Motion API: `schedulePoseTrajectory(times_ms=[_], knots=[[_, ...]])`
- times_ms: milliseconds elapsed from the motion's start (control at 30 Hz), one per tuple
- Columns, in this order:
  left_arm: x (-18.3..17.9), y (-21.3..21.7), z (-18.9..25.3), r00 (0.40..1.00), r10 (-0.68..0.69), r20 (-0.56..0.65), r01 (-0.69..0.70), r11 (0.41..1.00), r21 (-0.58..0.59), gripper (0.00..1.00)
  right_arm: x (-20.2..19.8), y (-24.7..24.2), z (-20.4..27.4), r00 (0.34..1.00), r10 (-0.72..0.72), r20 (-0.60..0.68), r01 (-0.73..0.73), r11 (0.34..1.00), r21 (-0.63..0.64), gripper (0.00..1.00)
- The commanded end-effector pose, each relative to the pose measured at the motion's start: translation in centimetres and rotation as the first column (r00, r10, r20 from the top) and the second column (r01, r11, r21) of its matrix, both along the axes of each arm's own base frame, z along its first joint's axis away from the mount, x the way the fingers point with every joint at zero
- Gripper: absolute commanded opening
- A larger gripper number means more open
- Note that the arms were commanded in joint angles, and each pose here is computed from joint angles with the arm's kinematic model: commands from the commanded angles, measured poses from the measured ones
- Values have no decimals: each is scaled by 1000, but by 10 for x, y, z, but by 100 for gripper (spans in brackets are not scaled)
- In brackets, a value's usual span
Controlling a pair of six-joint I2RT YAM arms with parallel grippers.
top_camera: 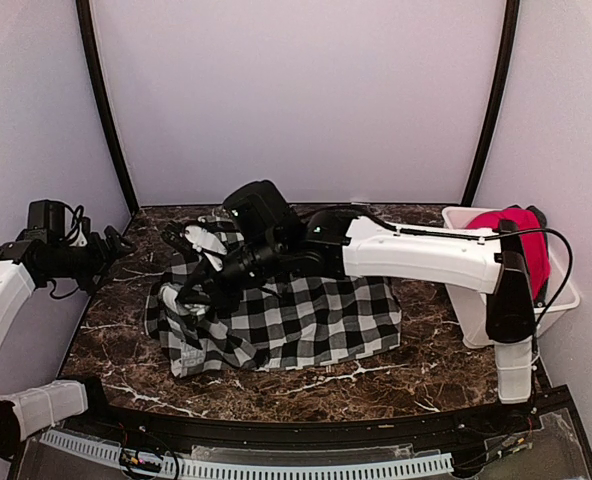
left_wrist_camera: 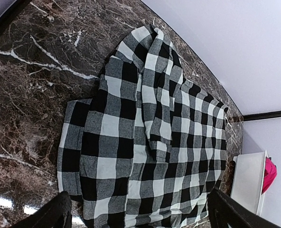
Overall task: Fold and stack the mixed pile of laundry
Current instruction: Pass from the right arm to the left
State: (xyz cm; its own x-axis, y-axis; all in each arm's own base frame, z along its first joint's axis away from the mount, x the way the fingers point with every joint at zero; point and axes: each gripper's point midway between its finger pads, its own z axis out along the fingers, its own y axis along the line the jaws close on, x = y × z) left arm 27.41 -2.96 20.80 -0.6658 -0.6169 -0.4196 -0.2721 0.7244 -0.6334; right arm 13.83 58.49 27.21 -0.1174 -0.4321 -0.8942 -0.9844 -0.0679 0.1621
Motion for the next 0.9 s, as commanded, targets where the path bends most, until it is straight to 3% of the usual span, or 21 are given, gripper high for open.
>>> schedulePoseTrajectory(times_ms=[0, 200, 400, 600, 867], knots=[[0, -5, -7, 999, -38, 16, 38, 999, -19, 99, -42, -2, -21, 980, 119, -162, -120, 993, 4, 0], [1, -7, -15, 999, -46, 5, 46, 999, -26, 99, -20, -11, -37, 982, 50, -181, -54, 998, -18, 0], [-1, -16, -11, 996, -83, 45, 85, 996, -40, 98, 33, -19, -41, 966, -34, -256, 35, 999, 2, 0], [-6, -43, -16, 984, -170, 49, 171, 985, -23, 95, 65, -35, -48, 942, -91, -322, 100, 995, 11, 0], [-2, -61, -25, 976, -216, 37, 216, 976, -22, 92, 114, -51, -24, 942, -148, -303, 173, 983, 59, 0]])
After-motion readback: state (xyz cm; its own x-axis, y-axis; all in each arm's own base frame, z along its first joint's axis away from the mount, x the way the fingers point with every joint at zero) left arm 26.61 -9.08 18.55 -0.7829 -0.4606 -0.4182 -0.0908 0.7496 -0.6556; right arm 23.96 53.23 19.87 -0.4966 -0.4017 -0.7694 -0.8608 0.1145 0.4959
